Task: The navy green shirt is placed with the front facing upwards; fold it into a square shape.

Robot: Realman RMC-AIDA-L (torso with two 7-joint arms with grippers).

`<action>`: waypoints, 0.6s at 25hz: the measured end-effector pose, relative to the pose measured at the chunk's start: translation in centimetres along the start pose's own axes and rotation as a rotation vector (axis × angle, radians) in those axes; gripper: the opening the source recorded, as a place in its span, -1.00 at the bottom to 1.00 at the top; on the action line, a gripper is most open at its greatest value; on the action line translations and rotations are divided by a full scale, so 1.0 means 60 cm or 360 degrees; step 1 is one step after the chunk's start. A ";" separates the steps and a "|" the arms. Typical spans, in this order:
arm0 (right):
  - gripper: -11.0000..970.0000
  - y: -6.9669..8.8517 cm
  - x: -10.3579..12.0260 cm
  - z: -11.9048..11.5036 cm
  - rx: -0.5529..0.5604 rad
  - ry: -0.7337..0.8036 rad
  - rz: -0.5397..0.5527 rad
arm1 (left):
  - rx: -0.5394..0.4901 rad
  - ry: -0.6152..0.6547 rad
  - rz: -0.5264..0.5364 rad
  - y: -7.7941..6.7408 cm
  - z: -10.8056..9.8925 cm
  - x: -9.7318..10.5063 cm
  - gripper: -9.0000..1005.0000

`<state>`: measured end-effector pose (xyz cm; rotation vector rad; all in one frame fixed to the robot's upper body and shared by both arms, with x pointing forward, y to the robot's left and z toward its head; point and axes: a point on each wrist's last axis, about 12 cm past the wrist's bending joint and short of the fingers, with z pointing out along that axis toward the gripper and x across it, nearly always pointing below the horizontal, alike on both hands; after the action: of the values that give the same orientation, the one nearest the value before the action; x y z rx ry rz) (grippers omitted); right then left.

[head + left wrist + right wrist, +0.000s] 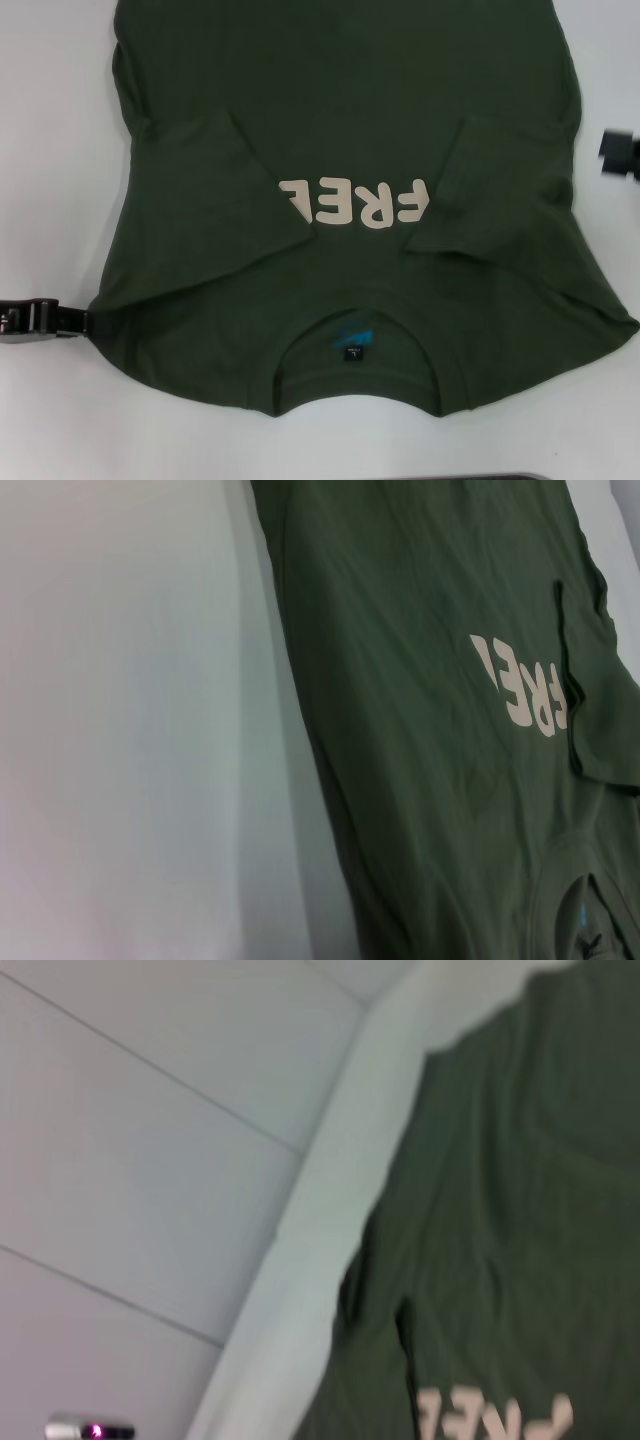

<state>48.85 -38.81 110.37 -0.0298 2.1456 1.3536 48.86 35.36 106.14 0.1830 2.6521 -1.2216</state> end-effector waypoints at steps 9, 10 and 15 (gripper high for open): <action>0.82 -0.012 0.045 -0.029 0.0104 0.0232 0.0243 | 0.0006 -0.0004 0.0013 -0.001 0.000 -0.001 -0.91; 0.82 -0.013 0.050 -0.036 0.0111 0.0237 0.0272 | 0.0006 -0.0004 0.0013 -0.001 0.000 -0.001 -0.91; 0.82 -0.018 0.074 -0.064 0.0169 0.0259 0.0401 | -0.0002 -0.0017 0.0028 -0.003 0.000 -0.009 -0.91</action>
<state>43.73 -41.26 108.48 0.1846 2.4203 1.4146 49.32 35.26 106.40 0.1987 2.6365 -1.2121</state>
